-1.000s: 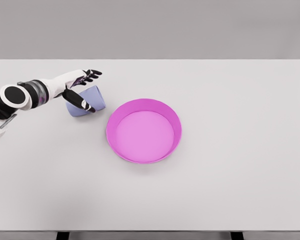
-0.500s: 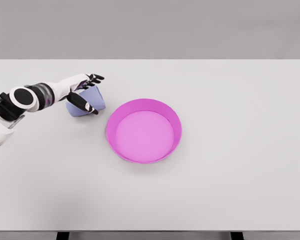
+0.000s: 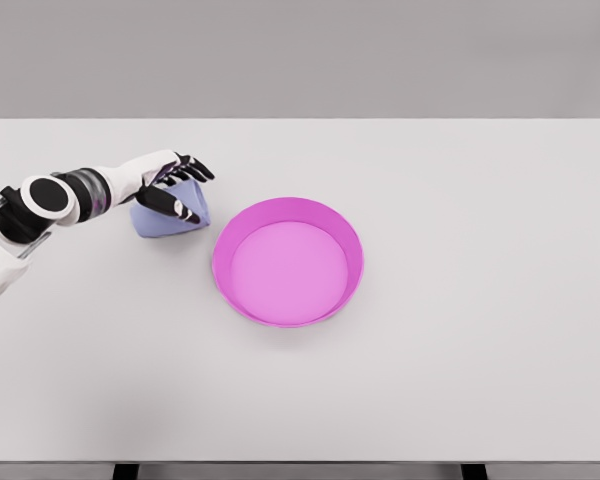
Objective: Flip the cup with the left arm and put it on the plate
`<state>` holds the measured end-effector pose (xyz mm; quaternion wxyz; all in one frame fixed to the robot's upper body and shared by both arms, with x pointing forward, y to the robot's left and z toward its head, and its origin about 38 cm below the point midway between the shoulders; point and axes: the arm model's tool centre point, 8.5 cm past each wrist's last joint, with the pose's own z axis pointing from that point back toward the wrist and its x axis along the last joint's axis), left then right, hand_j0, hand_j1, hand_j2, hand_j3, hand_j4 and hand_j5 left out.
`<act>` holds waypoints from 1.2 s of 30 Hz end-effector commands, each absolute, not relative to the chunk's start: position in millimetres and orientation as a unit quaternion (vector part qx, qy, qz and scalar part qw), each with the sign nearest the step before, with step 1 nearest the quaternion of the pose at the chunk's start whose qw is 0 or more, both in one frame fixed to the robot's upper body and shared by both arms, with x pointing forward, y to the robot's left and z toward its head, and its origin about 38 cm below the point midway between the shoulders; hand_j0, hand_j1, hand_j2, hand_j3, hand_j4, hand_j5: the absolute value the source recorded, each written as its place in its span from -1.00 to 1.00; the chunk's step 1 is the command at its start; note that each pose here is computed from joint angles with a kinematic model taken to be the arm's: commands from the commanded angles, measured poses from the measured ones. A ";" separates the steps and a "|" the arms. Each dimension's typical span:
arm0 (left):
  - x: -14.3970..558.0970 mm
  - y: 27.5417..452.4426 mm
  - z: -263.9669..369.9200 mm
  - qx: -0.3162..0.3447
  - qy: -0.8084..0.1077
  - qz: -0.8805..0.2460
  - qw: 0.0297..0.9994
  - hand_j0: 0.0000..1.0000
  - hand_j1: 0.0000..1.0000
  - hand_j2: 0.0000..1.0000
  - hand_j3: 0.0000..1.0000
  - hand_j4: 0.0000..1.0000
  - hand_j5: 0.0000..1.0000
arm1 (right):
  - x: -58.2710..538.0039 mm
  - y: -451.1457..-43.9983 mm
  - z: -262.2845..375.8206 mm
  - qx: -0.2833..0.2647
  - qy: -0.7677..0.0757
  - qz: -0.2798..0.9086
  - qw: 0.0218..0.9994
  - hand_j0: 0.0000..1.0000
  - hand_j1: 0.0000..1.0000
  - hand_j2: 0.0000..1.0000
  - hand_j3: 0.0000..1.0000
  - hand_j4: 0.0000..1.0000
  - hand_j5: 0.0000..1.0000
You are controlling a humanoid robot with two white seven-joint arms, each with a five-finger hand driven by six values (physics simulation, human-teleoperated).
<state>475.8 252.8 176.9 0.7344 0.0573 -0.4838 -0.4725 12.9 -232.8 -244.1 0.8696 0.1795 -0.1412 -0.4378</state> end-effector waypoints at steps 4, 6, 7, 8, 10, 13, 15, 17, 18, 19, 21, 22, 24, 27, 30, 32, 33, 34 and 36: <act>470.9 244.8 188.7 0.031 -0.499 -0.471 0.726 0.03 0.03 0.03 0.03 0.03 0.03 | 13.0 -232.8 -244.1 0.180 -0.141 -0.437 0.870 1.00 1.00 1.00 1.00 1.00 1.00; 470.3 245.4 204.8 0.030 -0.516 -0.471 0.715 0.03 0.03 0.03 0.03 0.03 0.03 | 13.0 -232.8 -244.1 0.180 -0.141 -0.437 0.870 1.00 1.00 1.00 1.00 1.00 1.00; 469.4 244.0 216.4 0.021 -0.536 -0.471 0.700 0.03 0.03 0.03 0.03 0.03 0.03 | 13.0 -232.8 -244.1 0.180 -0.141 -0.437 0.870 1.00 1.00 1.00 1.00 1.00 1.00; 468.2 239.1 225.8 0.012 -0.556 -0.475 0.682 0.03 0.03 0.03 0.03 0.03 0.03 | 13.0 -232.8 -244.1 0.180 -0.141 -0.437 0.870 1.00 1.00 1.00 1.00 1.00 1.00; 465.7 234.9 238.7 -0.001 -0.582 -0.477 0.658 0.03 0.03 0.03 0.03 0.03 0.03 | 13.0 -232.8 -244.1 0.180 -0.141 -0.437 0.870 1.00 1.00 1.00 1.00 1.00 1.00; 455.8 231.2 258.4 -0.035 -0.616 -0.483 0.622 0.02 0.02 0.02 0.02 0.02 0.02 | 13.0 -232.8 -244.1 0.180 -0.141 -0.437 0.870 1.00 1.00 1.00 1.00 1.00 1.00; 451.5 225.7 264.2 -0.047 -0.622 -0.483 0.614 0.01 0.01 0.01 0.01 0.01 0.01 | 13.0 -232.8 -244.1 0.180 -0.141 -0.437 0.870 1.00 1.00 1.00 1.00 1.00 1.00; 445.3 217.0 271.3 -0.076 -0.640 -0.481 0.594 0.01 0.01 0.01 0.01 0.01 0.01 | 13.0 -232.7 -244.1 0.180 -0.142 -0.438 0.869 1.00 1.00 1.00 1.00 1.00 1.00; 441.7 213.3 271.5 -0.094 -0.650 -0.480 0.582 0.01 0.01 0.01 0.01 0.01 0.01 | 12.0 -232.8 -244.1 0.179 -0.141 -0.438 0.870 1.00 1.00 1.00 1.00 1.00 1.00; 439.0 208.0 273.1 -0.108 -0.658 -0.479 0.570 0.01 0.01 0.01 0.01 0.01 0.01 | 12.0 -232.8 -244.1 0.179 -0.141 -0.438 0.870 1.00 1.00 1.00 1.00 1.00 1.00; 435.1 203.2 275.5 -0.131 -0.673 -0.474 0.552 0.01 0.01 0.01 0.01 0.01 0.01 | 13.0 -232.8 -244.1 0.180 -0.141 -0.437 0.870 1.00 1.00 1.00 1.00 1.00 1.00; 432.1 201.3 276.1 -0.145 -0.685 -0.470 0.537 0.01 0.01 0.01 0.01 0.01 0.01 | 12.0 -232.8 -244.1 0.179 -0.141 -0.438 0.870 1.00 1.00 1.00 1.00 1.00 1.00; 425.8 186.6 274.0 -0.181 -0.706 -0.459 0.508 0.01 0.01 0.01 0.01 0.01 0.01 | 13.0 -232.8 -244.1 0.180 -0.141 -0.437 0.870 1.00 1.00 1.00 1.00 1.00 1.00; 421.6 177.1 270.7 -0.210 -0.714 -0.447 0.497 0.01 0.01 0.01 0.01 0.01 0.01 | 13.0 -232.8 -244.1 0.180 -0.141 -0.437 0.870 1.00 1.00 1.00 1.00 1.00 1.00; 416.7 168.9 262.3 -0.231 -0.717 -0.436 0.493 0.01 0.01 0.01 0.01 0.01 0.01 | 13.0 -232.8 -244.1 0.180 -0.141 -0.437 0.870 1.00 1.00 1.00 1.00 1.00 1.00; 412.4 160.8 254.5 -0.248 -0.718 -0.428 0.490 0.02 0.02 0.02 0.02 0.02 0.02 | 12.0 -232.8 -244.1 0.179 -0.141 -0.438 0.870 1.00 1.00 1.00 1.00 1.00 1.00; 411.2 160.0 252.0 -0.257 -0.717 -0.422 0.492 0.02 0.02 0.02 0.02 0.02 0.02 | 13.0 -232.8 -244.1 0.180 -0.141 -0.437 0.870 1.00 1.00 1.00 1.00 1.00 1.00; 410.6 160.2 250.0 -0.270 -0.714 -0.411 0.498 0.02 0.02 0.02 0.02 0.02 0.02 | 12.0 -232.8 -244.1 0.179 -0.141 -0.438 0.870 1.00 1.00 1.00 1.00 1.00 1.00; 409.5 161.3 246.5 -0.276 -0.713 -0.403 0.503 0.02 0.02 0.02 0.02 0.02 0.02 | 13.0 -232.8 -244.1 0.180 -0.141 -0.437 0.870 1.00 1.00 1.00 1.00 1.00 1.00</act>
